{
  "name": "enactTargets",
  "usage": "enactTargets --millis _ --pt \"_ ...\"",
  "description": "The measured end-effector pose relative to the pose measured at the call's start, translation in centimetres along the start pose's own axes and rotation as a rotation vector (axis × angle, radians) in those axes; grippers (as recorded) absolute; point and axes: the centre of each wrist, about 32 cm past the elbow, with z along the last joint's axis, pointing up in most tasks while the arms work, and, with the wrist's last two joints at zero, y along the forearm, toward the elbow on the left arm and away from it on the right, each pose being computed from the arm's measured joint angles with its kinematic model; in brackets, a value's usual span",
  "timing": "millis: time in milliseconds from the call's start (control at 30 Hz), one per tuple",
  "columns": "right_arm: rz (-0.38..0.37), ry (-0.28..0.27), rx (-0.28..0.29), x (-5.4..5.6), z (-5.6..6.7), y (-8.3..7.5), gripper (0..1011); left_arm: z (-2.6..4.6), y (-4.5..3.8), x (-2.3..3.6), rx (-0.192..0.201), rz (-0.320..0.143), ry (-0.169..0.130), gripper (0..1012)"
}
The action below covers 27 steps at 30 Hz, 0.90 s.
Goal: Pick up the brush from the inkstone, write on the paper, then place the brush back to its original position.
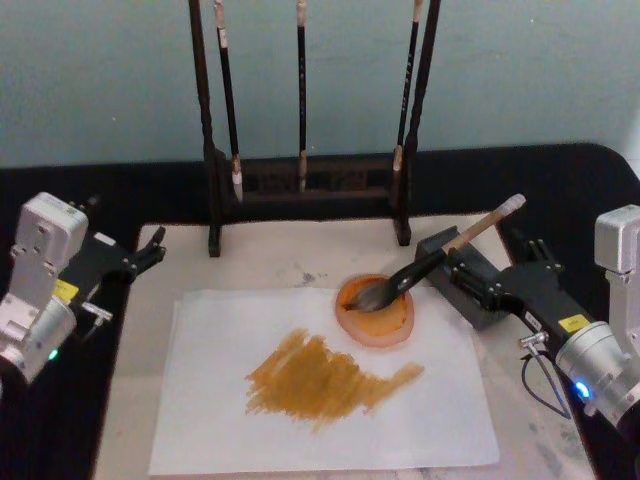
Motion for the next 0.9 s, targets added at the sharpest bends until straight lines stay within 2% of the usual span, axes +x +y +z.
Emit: enactTargets --millis 900 --pt "0.000 0.000 0.000 0.00 0.00 0.00 1000 0.00 0.00 0.00 0.000 0.000 0.000 1009"
